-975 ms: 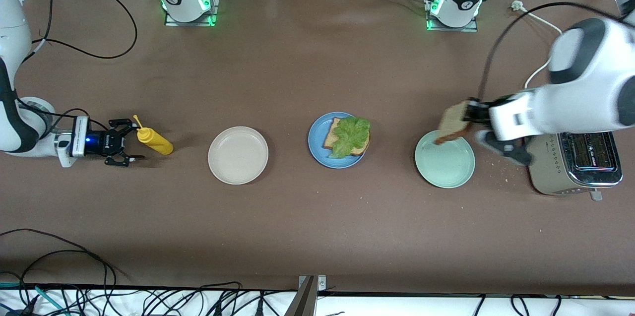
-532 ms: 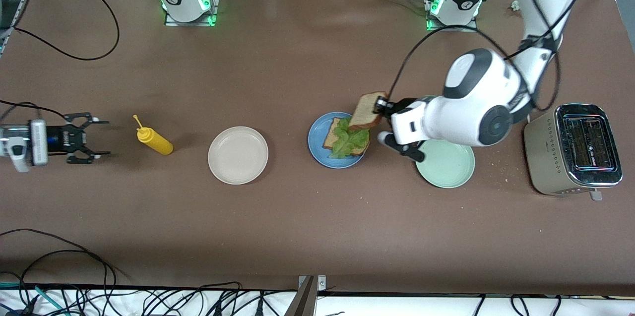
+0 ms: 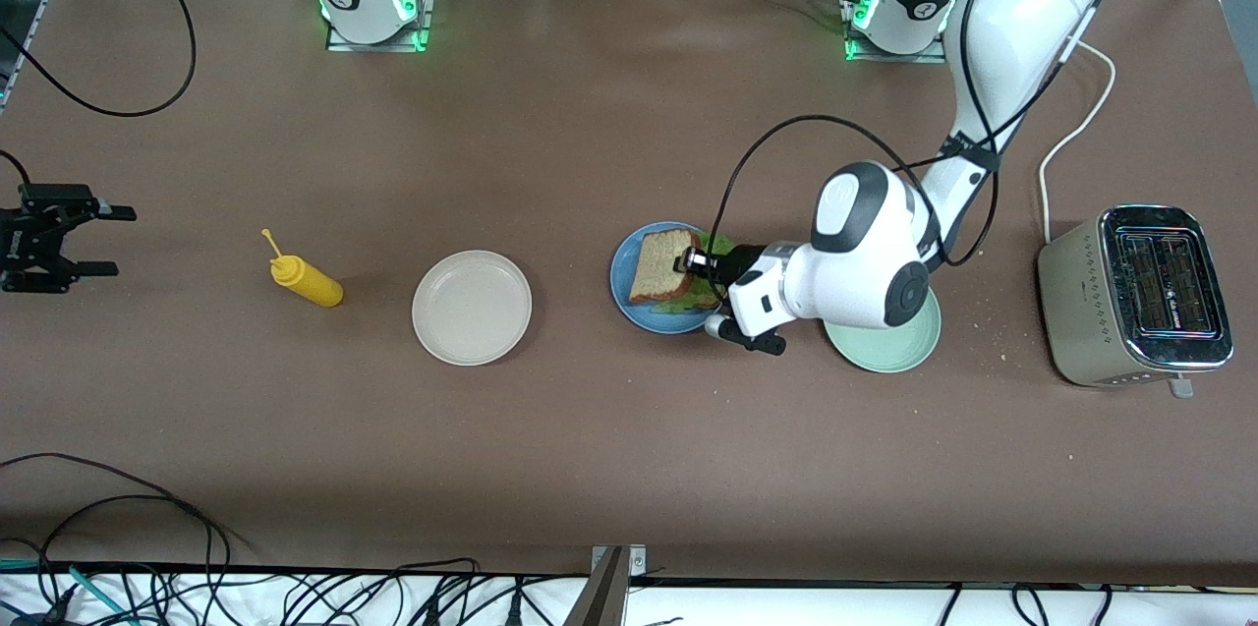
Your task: Make sandwich in blue plate with both arms
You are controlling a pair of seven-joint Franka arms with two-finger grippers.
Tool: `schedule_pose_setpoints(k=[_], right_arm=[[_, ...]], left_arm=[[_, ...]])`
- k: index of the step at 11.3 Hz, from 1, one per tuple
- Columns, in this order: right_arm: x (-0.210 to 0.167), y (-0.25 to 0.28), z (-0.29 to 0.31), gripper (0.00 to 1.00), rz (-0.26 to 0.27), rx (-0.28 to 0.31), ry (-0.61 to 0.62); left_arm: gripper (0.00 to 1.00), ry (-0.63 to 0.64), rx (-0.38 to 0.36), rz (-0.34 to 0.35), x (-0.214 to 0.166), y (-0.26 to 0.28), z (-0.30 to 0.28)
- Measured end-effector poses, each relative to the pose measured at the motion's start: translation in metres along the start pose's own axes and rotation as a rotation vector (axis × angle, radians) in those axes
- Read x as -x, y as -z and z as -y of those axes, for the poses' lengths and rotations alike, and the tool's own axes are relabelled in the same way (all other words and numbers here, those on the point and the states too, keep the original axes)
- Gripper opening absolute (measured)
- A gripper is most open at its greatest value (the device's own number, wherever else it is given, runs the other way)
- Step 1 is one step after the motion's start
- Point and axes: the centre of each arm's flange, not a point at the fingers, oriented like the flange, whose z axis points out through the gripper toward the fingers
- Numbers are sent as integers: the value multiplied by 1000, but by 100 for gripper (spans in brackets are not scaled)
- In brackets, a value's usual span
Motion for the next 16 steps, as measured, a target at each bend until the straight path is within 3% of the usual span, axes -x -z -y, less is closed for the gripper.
schedule_pose_setpoints(k=[3, 6, 8, 10, 14, 16], right_arm=[[-28, 20, 60, 100, 166, 154, -234], [-63, 16, 108, 100, 230, 280, -423], [-95, 4, 150, 100, 250, 353, -489], [-116, -10, 186, 100, 245, 406, -523], [-116, -41, 196, 100, 133, 521, -556], [-110, -50, 200, 100, 98, 565, -595]], left_arm=[[9, 58, 9, 27, -9, -19, 40], [9, 85, 11, 31, -9, -17, 51], [21, 114, 11, 43, -5, -18, 69], [48, 132, 13, 48, -3, -17, 80], [97, 105, -12, 14, -2, 12, 70], [100, 45, -113, -33, 4, 64, 60]])
